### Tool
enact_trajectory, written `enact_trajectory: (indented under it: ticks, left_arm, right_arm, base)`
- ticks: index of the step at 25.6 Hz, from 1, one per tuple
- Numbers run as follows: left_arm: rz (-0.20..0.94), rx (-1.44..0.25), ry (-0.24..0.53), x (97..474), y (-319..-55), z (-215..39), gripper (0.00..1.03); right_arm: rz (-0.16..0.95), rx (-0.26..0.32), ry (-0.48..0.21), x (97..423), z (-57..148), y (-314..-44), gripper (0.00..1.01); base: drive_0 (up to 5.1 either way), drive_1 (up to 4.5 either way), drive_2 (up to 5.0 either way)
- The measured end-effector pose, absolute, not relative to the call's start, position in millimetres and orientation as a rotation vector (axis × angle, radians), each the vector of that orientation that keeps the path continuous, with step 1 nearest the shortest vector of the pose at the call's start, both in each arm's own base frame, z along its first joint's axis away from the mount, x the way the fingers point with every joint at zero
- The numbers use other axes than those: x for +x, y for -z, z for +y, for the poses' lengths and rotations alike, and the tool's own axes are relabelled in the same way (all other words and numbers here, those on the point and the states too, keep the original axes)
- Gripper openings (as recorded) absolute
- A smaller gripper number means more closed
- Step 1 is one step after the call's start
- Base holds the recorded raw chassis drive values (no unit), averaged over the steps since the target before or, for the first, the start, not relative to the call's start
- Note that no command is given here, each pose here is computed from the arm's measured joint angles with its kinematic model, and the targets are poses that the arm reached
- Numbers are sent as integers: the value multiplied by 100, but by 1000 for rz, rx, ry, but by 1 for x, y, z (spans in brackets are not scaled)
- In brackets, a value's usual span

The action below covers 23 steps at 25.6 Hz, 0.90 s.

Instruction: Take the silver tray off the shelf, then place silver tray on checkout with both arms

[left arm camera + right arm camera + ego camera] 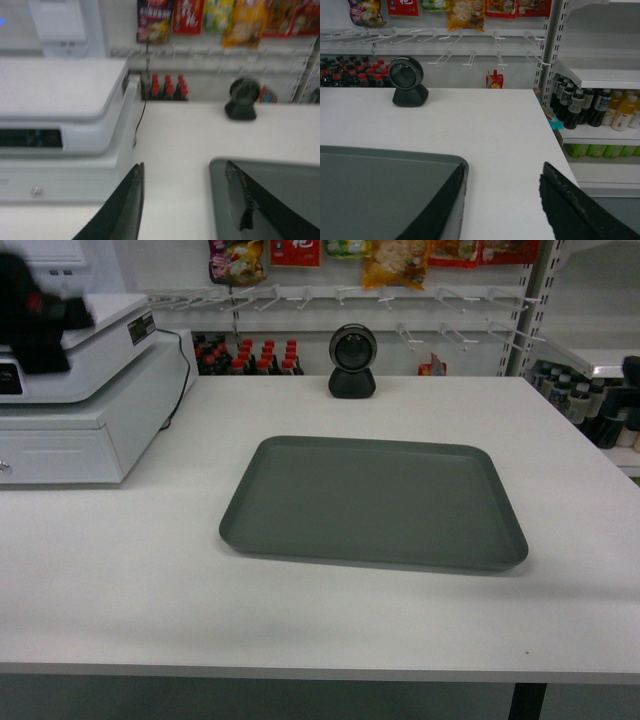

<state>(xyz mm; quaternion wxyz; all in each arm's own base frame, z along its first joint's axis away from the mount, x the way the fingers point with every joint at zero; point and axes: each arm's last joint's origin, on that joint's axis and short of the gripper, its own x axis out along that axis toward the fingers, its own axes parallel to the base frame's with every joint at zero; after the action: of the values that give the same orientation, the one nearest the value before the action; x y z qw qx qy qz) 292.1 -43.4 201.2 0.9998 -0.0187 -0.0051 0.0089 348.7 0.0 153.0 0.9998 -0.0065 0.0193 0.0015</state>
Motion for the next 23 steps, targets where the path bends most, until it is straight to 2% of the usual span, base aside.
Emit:
enact_trajectory:
  ticks: [1,2,4,6,10,11,12,15,18,23]
  left_arm:
    - [54,-16,-24,278,-183,-37,40]
    - [59,-11,-8,264,-179,-34,29]
    - [-32,-22,1,236,-192,-24,2]
    - [28,-15,-7,215,-176,-17,1]
    - [0,-17,13,185,-174,-4,1]
    - [-11,-17,-8,179,-167,0,1]
    - [40,-17,-13,172,-158,1,1]
    - [-1,-17,1,158,-166,0,1]
    - [24,-17,1,145,-161,0,1]
    - [-1,-17,0,132,-167,0,1]
  right_arm:
    - [27,-11,-2,331,0,-156,40]
    - [-4,-10,-2,314,0,-163,29]
    - [-13,-8,-1,277,0,-166,2]
    - [28,-4,0,250,0,-158,2]
    - [19,-4,0,210,0,-161,2]
    - [26,-4,0,202,0,-160,2]
    - [19,-4,0,193,0,-161,2]
    - [16,-4,0,175,0,-162,2]
    - [15,-4,0,160,0,-163,2]
    - [6,-4,0,141,0,-165,2]
  base:
    - [0,0,0]
    - [0,0,0]
    - [0,0,0]
    - [0,0,0]
    - [0,0,0]
    - [0,0,0]
    - [0,0,0]
    - [0,0,0]
    - [0,0,0]
    - [0,0,0]
